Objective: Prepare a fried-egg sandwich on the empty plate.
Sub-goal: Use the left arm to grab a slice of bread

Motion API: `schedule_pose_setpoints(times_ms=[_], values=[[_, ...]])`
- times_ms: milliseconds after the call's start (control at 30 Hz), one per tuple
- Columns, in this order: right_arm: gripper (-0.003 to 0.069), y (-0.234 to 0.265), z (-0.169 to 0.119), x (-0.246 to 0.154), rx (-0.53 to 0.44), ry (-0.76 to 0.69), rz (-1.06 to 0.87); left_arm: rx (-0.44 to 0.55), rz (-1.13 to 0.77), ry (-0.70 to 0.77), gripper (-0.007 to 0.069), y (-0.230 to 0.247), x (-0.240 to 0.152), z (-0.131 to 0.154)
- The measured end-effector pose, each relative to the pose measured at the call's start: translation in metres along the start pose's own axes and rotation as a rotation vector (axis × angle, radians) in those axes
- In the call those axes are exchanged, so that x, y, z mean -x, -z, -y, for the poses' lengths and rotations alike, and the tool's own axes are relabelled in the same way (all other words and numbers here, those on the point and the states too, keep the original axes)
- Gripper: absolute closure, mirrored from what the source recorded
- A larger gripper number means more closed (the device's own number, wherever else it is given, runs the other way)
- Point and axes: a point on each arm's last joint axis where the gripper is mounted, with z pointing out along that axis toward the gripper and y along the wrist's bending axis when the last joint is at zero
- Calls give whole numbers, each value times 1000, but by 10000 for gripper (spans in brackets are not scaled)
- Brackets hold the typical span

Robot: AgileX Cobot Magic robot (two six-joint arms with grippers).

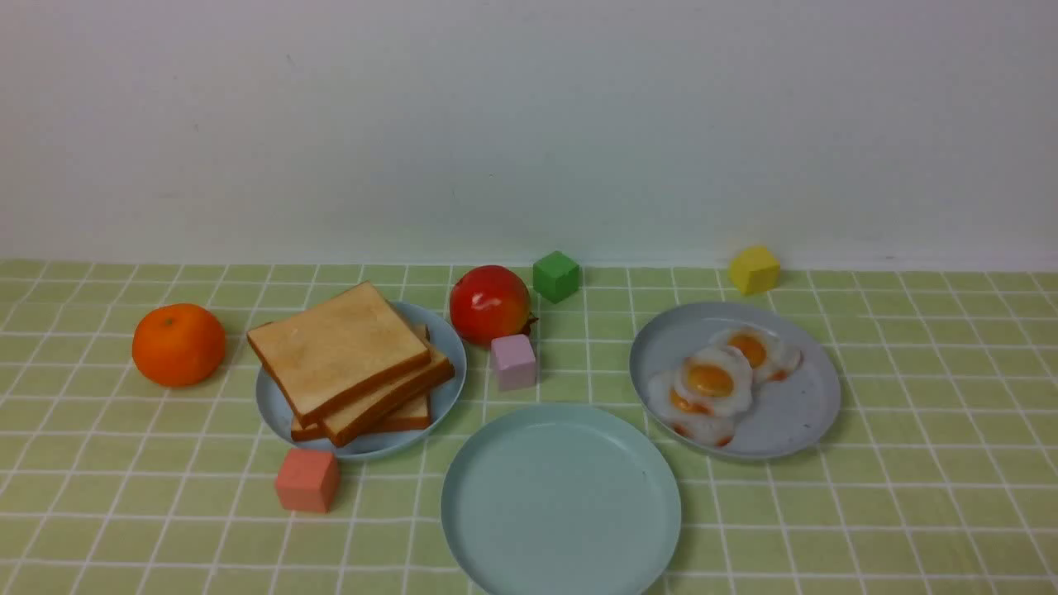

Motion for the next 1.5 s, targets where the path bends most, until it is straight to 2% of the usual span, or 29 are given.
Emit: schedule_pose_setpoints(times_ms=[1233,1500], values=[[418,0,0,0,-1,3,0,0,1,0,387,0,0,0],[418,-1,-2,6,23,3,81,-23,67,0,387,0,6,2]])
